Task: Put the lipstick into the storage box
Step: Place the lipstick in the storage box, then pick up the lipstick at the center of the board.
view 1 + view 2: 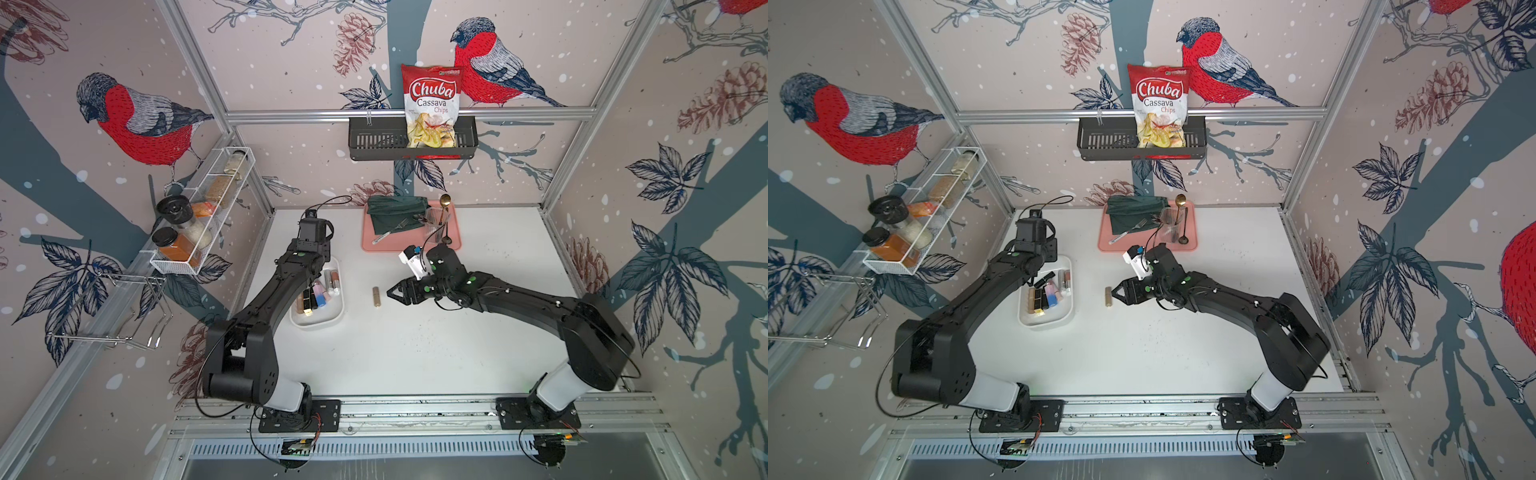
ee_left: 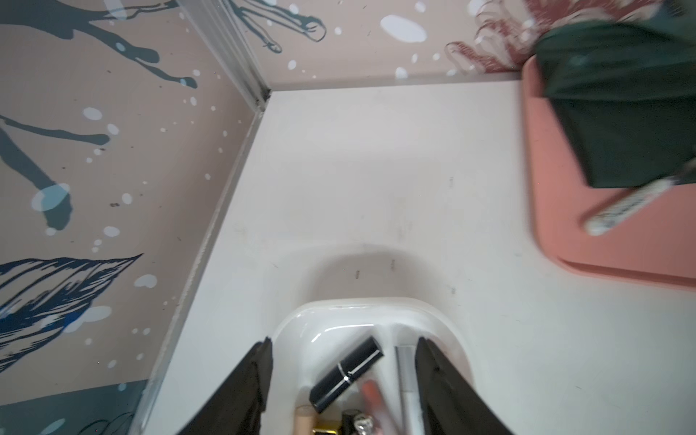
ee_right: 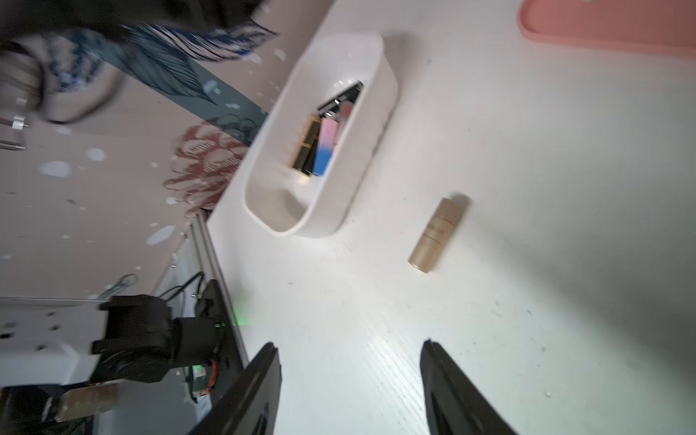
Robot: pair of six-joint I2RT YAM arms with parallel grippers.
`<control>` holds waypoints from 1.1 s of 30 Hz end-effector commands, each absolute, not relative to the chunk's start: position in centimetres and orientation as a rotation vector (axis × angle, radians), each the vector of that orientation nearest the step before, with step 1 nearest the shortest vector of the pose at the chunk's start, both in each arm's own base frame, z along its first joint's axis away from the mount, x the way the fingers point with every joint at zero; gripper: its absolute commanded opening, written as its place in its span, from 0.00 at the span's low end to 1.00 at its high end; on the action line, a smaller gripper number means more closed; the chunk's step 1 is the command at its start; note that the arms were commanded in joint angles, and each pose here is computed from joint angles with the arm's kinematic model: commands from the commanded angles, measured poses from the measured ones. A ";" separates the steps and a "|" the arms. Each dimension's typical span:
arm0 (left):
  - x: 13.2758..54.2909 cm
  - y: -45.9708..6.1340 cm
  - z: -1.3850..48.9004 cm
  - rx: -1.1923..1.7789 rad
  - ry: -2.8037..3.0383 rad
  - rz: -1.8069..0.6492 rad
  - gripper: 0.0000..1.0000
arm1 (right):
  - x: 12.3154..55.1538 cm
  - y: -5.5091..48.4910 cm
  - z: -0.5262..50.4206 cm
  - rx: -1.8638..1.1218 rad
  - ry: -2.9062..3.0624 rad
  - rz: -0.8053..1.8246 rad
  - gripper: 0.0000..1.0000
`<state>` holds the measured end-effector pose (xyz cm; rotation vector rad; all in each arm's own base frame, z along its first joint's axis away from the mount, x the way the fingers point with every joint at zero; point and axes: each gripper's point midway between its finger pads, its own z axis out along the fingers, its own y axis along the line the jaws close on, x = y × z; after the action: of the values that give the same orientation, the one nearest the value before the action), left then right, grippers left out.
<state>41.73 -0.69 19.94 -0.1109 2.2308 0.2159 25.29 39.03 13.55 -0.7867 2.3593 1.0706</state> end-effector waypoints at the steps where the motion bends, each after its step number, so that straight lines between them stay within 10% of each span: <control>1: 39.0 -5.5 21.2 -0.078 2.267 -0.196 0.66 | 25.4 38.1 8.9 -0.836 2.530 0.785 0.64; 11: 30.5 -9.5 21.8 -0.010 2.167 -0.745 0.69 | 27.2 41.8 3.4 -0.923 2.619 0.466 0.64; 33: 29.2 -8.9 19.7 0.027 2.168 -0.731 0.72 | 28.9 42.6 0.1 -0.933 2.654 0.151 0.51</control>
<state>28.83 -8.81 18.98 -0.0063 2.2090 -0.7333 30.12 44.56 1.83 -0.9017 2.5781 0.2605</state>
